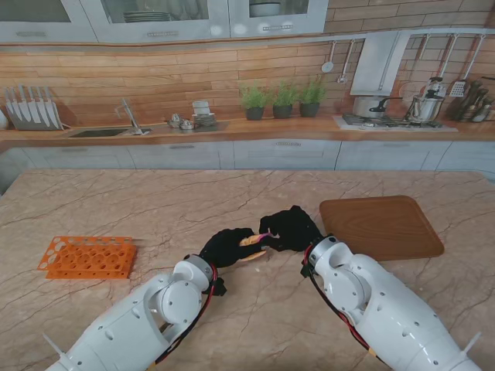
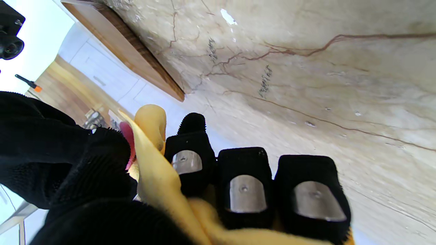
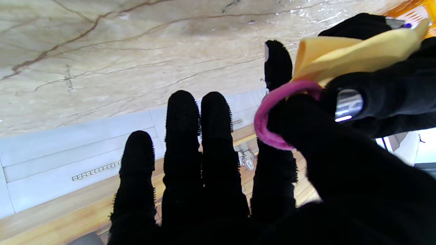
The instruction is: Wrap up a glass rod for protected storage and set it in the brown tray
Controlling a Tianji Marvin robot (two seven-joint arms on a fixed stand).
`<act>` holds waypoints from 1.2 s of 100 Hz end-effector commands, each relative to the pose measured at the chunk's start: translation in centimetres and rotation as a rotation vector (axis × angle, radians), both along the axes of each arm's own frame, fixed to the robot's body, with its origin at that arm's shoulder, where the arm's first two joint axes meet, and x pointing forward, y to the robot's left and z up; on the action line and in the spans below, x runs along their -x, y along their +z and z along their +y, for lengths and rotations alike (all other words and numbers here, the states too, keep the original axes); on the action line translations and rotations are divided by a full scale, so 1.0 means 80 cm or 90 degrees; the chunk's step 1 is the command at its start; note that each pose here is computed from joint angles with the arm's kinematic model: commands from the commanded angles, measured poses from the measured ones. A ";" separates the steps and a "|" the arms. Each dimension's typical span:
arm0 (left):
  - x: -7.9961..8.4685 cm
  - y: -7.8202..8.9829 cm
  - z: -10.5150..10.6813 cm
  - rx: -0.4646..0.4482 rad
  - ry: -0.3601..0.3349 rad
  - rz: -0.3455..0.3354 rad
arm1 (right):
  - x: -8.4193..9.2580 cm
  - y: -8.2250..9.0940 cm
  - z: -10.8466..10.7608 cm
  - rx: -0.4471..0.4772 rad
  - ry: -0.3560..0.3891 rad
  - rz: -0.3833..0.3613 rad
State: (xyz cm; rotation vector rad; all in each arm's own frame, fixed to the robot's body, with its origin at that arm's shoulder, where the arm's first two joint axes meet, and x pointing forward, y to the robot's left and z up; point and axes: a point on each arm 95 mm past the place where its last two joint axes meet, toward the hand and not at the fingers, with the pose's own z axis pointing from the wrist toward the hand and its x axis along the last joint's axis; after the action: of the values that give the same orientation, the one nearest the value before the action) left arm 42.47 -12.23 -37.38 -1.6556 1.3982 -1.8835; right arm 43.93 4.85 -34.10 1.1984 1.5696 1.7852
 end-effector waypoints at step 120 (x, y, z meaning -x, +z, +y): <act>0.005 0.004 -0.008 0.036 0.000 0.007 | 0.001 0.007 -0.019 -0.020 -0.024 0.024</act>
State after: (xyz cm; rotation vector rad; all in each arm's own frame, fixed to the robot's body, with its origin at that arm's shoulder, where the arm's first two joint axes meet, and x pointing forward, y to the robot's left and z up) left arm 42.49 -12.52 -36.96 -1.6849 1.3535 -1.9249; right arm 44.02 2.89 -33.37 1.2685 1.5387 1.7719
